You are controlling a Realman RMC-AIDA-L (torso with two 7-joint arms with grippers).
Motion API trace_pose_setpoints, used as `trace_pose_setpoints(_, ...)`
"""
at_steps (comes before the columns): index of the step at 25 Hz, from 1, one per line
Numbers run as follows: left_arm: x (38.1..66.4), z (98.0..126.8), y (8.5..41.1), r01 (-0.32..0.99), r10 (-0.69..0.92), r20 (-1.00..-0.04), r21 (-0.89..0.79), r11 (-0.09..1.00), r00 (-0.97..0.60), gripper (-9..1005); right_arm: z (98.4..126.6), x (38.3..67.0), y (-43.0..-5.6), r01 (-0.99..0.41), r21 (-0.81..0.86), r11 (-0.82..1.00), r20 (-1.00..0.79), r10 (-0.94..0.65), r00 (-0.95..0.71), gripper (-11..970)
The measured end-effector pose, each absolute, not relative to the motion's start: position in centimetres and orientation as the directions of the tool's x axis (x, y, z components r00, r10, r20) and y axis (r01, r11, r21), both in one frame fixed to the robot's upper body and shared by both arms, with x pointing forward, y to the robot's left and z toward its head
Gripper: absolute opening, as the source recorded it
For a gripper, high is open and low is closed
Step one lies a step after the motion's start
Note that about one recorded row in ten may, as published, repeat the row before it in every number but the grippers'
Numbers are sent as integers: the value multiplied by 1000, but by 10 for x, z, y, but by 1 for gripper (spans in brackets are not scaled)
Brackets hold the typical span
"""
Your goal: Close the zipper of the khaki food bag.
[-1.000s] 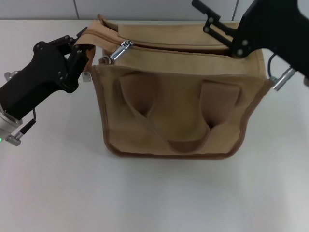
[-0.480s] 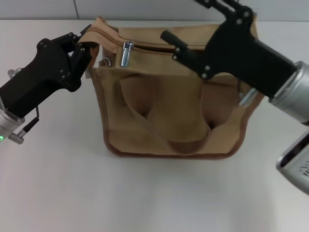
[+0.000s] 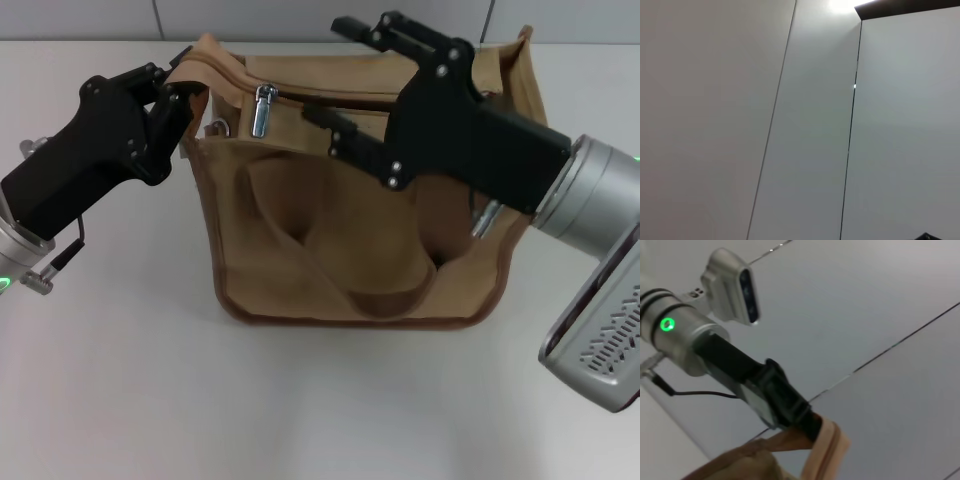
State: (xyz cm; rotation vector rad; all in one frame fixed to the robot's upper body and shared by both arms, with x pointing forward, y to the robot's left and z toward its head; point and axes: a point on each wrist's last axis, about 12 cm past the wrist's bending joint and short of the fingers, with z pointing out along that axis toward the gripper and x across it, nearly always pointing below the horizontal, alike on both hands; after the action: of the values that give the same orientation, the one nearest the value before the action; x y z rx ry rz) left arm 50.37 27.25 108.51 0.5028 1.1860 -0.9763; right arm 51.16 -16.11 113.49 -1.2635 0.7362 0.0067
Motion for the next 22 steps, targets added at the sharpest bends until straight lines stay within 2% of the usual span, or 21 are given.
trace_pose_setpoints(11, 511, 1089, 268, 849, -361, -930, -140, 509, 64, 26, 1133, 511, -159, -397, -878, 268, -476, -394, 786, 655)
trace_pose_setpoints(22, 516, 1091, 259, 862, -377, -925, -148, 484, 53, 26, 1145, 517, -142, -224, -970, 99, -244, -468, 849, 656)
